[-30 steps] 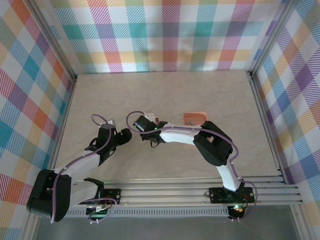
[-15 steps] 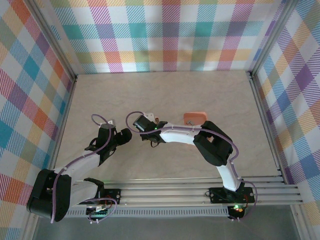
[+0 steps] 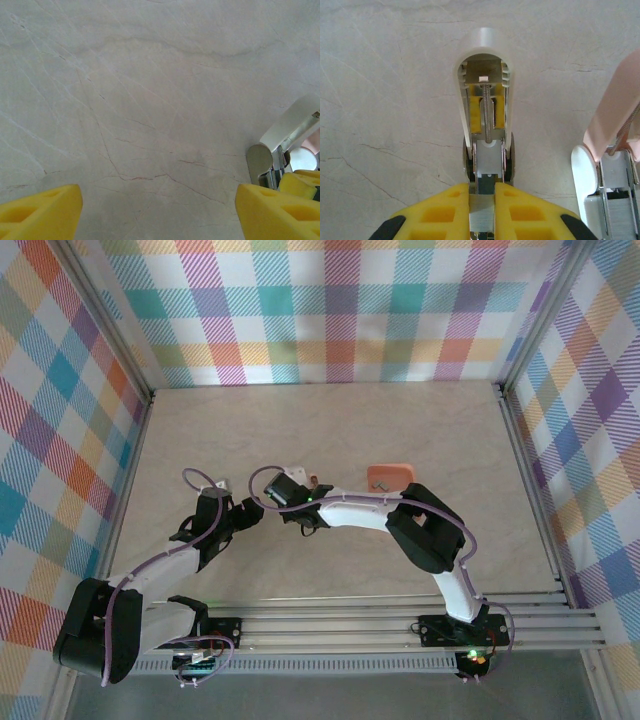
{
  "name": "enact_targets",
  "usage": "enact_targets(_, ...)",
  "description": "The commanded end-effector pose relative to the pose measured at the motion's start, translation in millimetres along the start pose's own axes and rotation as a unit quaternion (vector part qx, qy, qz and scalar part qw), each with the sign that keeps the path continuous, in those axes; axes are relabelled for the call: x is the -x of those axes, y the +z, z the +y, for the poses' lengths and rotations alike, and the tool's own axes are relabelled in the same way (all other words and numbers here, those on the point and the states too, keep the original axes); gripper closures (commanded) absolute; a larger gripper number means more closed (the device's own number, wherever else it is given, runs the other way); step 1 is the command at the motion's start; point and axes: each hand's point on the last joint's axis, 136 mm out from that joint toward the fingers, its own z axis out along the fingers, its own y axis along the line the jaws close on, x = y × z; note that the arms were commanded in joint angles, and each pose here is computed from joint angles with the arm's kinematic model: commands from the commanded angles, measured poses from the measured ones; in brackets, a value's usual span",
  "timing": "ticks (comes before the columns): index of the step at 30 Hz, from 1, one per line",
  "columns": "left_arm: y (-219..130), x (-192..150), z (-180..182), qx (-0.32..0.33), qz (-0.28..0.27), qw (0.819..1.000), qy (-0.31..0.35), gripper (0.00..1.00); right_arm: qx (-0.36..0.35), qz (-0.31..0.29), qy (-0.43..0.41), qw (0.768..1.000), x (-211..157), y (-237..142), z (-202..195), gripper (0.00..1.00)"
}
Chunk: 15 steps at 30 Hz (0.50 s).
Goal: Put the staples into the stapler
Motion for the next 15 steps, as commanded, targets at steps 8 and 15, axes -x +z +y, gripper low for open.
enact_targets(8, -2.1, 6.4, -0.6, -0.005, -0.016, 1.000, 0.007, 0.20, -0.005, -0.038, -0.022, 0.999, 21.6, -24.5, 3.1, 0.84)
enact_targets(15, -2.2, 5.8, -0.3, -0.004, -0.015, 1.000, 0.008, 0.20, -0.011, -0.038, -0.022, 0.999, 20.6, -22.3, 1.2, 0.84)
